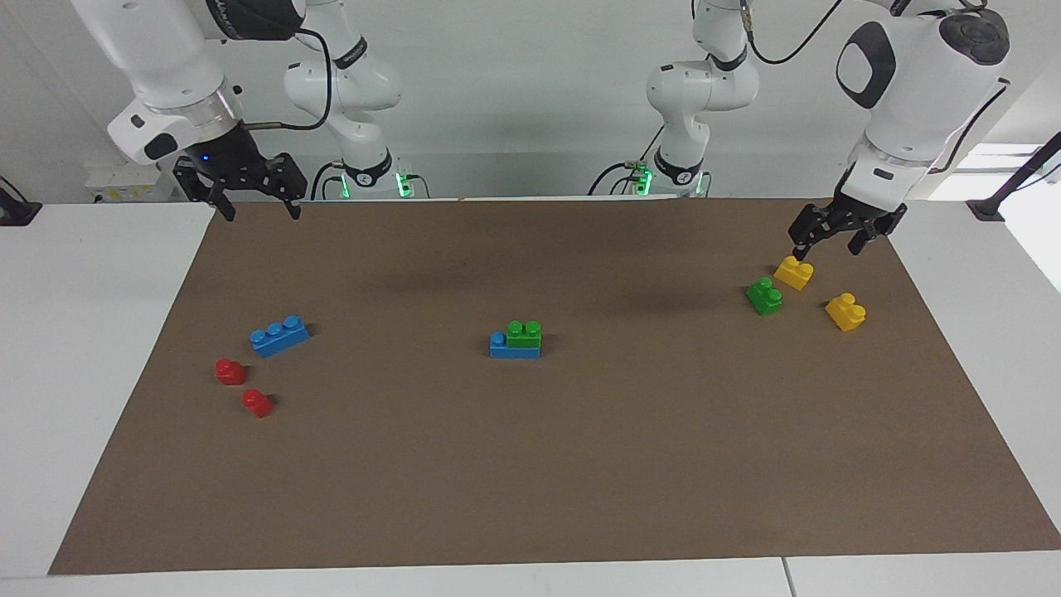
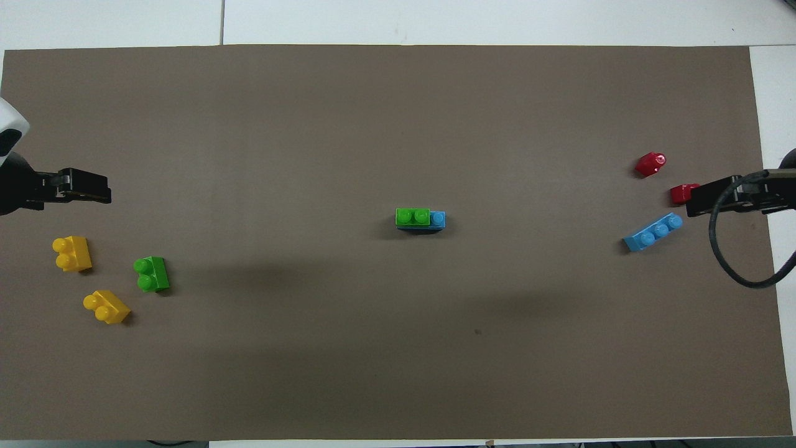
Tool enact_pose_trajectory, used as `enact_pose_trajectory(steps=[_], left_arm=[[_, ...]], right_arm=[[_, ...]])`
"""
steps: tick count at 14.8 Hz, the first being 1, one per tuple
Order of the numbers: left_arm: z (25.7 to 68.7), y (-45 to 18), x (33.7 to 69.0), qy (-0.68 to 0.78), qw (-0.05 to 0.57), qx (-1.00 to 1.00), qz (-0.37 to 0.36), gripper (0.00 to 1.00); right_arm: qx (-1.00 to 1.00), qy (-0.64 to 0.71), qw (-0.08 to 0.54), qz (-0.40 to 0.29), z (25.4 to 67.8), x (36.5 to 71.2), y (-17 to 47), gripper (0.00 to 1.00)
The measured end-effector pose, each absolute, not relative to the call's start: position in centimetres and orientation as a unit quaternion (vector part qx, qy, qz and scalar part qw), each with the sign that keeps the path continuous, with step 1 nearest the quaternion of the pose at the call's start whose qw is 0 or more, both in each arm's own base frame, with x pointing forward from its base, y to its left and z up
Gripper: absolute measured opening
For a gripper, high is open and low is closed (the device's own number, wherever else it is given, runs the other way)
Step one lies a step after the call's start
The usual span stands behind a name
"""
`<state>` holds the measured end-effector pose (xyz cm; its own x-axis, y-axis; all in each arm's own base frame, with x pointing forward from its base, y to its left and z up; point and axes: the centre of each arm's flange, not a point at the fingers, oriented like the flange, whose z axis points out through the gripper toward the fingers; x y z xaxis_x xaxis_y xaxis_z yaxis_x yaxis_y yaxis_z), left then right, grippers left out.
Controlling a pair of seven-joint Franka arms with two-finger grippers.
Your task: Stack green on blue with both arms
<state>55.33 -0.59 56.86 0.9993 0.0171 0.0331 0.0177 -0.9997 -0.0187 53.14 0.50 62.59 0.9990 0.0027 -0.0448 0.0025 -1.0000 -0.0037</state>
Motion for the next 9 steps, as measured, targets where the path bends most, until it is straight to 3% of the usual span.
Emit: enact_pose_trajectory(steps=[9], left_arm=[[58.0, -1.2, 56.4, -0.01, -0.017, -1.0, -0.01, 1.0]], right_arm=[[-1.0, -0.001, 0.002, 0.022, 62.6, 53.2, 0.5, 1.0]])
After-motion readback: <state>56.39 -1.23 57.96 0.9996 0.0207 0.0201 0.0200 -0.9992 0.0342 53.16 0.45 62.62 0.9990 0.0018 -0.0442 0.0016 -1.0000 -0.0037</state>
